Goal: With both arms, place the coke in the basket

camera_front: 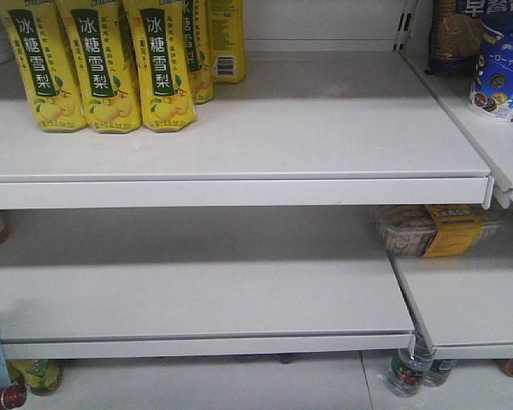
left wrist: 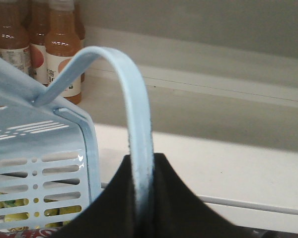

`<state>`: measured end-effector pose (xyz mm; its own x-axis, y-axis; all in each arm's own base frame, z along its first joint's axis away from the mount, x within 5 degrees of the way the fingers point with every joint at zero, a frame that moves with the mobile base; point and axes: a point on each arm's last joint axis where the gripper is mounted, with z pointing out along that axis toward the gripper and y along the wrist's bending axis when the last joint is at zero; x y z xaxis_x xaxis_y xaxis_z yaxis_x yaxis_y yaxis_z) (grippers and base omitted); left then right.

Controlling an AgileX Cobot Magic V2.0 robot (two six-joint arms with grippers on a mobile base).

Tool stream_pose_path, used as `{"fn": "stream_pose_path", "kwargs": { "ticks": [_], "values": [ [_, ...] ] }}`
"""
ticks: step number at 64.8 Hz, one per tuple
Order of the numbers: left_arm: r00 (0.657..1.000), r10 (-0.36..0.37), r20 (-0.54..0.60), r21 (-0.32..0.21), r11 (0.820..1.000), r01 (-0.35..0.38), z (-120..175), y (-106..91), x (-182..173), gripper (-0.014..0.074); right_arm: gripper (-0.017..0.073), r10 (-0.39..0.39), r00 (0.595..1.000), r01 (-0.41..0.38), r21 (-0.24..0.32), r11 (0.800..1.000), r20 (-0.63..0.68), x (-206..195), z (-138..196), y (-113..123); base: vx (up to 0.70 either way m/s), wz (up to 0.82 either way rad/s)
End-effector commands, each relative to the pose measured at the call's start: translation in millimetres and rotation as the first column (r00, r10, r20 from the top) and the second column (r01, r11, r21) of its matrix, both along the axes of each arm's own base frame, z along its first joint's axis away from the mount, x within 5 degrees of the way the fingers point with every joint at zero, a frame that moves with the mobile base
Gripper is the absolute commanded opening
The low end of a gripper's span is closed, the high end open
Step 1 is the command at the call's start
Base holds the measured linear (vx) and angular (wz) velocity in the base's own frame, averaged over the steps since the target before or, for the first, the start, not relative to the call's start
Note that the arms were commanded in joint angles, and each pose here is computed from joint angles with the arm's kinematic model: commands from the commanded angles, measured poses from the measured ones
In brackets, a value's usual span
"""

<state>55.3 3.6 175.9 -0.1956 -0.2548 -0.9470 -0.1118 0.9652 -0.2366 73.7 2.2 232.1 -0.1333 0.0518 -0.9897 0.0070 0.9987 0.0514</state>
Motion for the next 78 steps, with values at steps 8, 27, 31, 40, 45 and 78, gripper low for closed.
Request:
{"fn": "stream_pose_path", "kwargs": {
  "ticks": [8,27,31,40,45,78],
  "values": [
    [0.970,0.002,0.242,0.163,0.986,-0.043,29.3,1.4,-0.9,-0.0006,-0.0010,-0.040,0.997,0.041,-0.007,0.999,0.060,0.5,12.6,-3.7,0.00,0.00],
    [0.954,0.006,0.299,0.203,0.977,-0.070,35.0,2.4,-1.4,-0.0006,-0.0010,-0.040,0.997,0.041,-0.007,0.999,0.060,0.5,12.6,-3.7,0.00,0.00],
    [0.953,0.006,0.303,0.205,0.976,-0.071,35.5,2.4,-1.5,-0.0006,-0.0010,-0.040,0.997,0.041,-0.007,0.999,0.060,0.5,12.6,-3.7,0.00,0.00],
    [0.953,0.001,0.303,0.203,0.977,-0.066,35.5,2.1,-1.4,-0.0006,-0.0010,-0.040,0.997,0.041,-0.007,0.999,0.060,0.5,12.6,-3.7,0.00,0.00],
    [0.953,-0.012,0.303,0.203,0.978,-0.053,35.5,1.4,-1.3,-0.0006,-0.0010,-0.040,0.997,0.041,-0.007,0.999,0.060,0.5,12.6,-3.7,0.00,0.00],
    [0.954,-0.084,0.289,0.222,0.975,0.019,34.6,-2.5,-1.0,-0.0006,-0.0010,-0.040,0.997,0.041,-0.007,0.999,0.060,0.5,12.6,-3.7,0.00,0.00]
  ]
}}
